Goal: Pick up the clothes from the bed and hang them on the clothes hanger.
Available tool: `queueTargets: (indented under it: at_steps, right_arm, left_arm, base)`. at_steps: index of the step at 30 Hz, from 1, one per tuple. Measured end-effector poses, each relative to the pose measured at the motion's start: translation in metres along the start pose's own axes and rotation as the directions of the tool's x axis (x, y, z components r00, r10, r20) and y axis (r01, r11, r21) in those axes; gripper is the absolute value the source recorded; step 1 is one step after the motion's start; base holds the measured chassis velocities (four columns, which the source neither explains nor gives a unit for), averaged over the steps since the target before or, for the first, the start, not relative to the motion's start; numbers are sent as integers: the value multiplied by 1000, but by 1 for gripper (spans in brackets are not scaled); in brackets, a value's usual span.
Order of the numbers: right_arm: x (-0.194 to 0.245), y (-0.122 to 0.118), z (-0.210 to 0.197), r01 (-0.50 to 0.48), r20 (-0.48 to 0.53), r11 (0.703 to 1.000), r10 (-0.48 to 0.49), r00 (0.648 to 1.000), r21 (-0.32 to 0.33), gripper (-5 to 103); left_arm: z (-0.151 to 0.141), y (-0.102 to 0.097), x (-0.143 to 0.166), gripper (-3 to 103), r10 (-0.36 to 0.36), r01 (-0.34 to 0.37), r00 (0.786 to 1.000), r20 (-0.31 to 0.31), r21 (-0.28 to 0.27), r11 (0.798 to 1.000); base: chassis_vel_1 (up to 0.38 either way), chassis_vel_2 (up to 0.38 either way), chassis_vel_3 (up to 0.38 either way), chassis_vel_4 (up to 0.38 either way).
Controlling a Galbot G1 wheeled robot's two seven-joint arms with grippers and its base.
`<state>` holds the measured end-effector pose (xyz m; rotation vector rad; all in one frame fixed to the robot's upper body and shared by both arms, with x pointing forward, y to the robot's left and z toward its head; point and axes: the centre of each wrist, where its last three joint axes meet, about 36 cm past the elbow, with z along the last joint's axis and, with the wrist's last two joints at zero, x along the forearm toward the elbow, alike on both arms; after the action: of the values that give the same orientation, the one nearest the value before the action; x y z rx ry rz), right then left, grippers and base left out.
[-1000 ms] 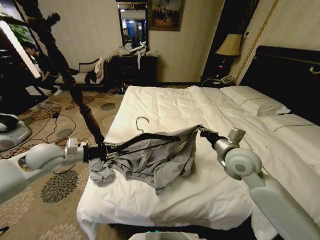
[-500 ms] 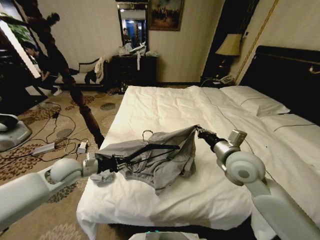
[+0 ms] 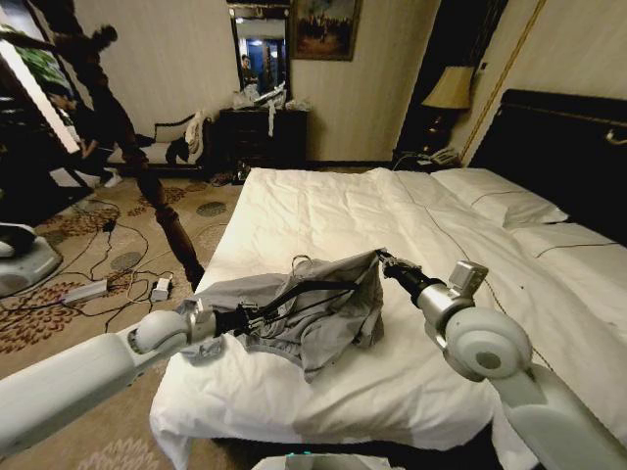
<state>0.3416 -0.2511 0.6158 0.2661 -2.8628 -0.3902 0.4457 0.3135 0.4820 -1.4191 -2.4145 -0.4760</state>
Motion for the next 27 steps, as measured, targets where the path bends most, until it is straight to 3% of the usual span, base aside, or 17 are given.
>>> queueTargets:
  at_steps: [3,9,16,20,24,27]
  right_arm:
    - [2,2,0,13,-7,1000,-13,1000,-20,0]
    - [6,7,0,37,-18,999,-38,999,-39,0]
    - [-1,2,0,33,-33,998,-35,999,-59,0]
    - [-6,-2,-1,23,-43,997,-26,999,-72,0]
    - [-10,-4,-2,19,-45,997,-23,999,-81,0]
    - [-11,-6,-7,16,-41,997,-20,999,-80,0]
  left_arm:
    - [-3,12,-7,18,-35,35,999,11,-4,999]
    - [-8,14,-25,18,-39,39,998,43,10,999]
    - [-27,-9,-56,18,11,-19,993,116,71,997]
    - [-37,-18,-59,18,31,-42,990,138,77,996]
    - [-41,-12,-55,18,18,-28,989,144,70,997]
    - [-41,7,-36,18,-19,10,991,135,65,998]
  base:
    - [0,0,0,0]
    - [0,0,0,0]
    - [0,0,0,0]
    - [0,0,0,0]
    - [0,0,0,0]
    - [0,0,0,0]
